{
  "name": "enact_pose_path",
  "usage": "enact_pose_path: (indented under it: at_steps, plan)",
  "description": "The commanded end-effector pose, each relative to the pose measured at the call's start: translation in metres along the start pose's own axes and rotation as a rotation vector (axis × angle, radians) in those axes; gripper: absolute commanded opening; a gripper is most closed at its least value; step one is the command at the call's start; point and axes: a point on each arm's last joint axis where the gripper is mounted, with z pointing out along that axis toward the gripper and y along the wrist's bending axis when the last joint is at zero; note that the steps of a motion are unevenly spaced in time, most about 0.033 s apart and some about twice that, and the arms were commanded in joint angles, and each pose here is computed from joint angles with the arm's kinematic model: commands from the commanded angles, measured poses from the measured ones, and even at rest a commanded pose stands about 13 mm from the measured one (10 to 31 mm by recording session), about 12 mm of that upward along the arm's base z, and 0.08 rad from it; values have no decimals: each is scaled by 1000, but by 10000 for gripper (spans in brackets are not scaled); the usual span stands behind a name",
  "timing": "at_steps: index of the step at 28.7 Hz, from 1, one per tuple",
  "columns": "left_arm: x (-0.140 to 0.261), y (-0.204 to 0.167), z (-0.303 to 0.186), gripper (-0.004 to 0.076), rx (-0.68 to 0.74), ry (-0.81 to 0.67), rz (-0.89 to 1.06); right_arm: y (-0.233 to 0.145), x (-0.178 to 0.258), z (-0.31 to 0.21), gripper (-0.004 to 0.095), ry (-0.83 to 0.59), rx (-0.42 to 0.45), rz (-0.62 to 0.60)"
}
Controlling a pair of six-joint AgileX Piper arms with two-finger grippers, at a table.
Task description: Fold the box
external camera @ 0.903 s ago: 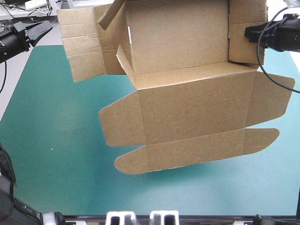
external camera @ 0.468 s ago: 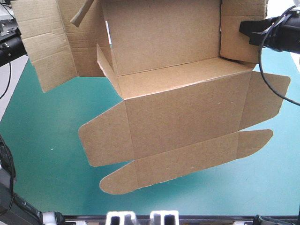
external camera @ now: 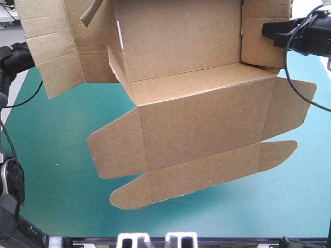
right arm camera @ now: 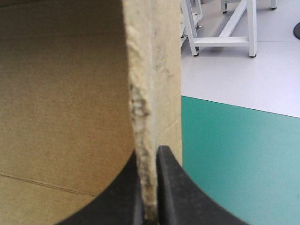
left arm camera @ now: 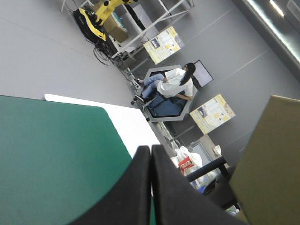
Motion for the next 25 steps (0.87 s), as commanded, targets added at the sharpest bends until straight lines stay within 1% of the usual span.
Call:
enact_pose_path:
  at_steps: [1,7,13,20,22,25]
  plan:
    - [5,-60,-3,-10,187,13,60,9,-10,-6,-24,-83,-39,-2]
    - [14,-91,-4,-10,227,26,93,-5,-11,4,-24,-90,-22,7]
    - [26,-113,1,-10,262,64,104,-15,-12,12,-24,-98,-11,11]
    - [42,-127,14,-10,291,127,136,-22,-12,17,-23,-99,4,-6]
    - [47,-133,17,-10,302,147,145,-26,-11,18,-23,-89,33,-15]
    - [53,-136,21,-10,293,172,161,-31,-10,21,-23,-74,51,-17]
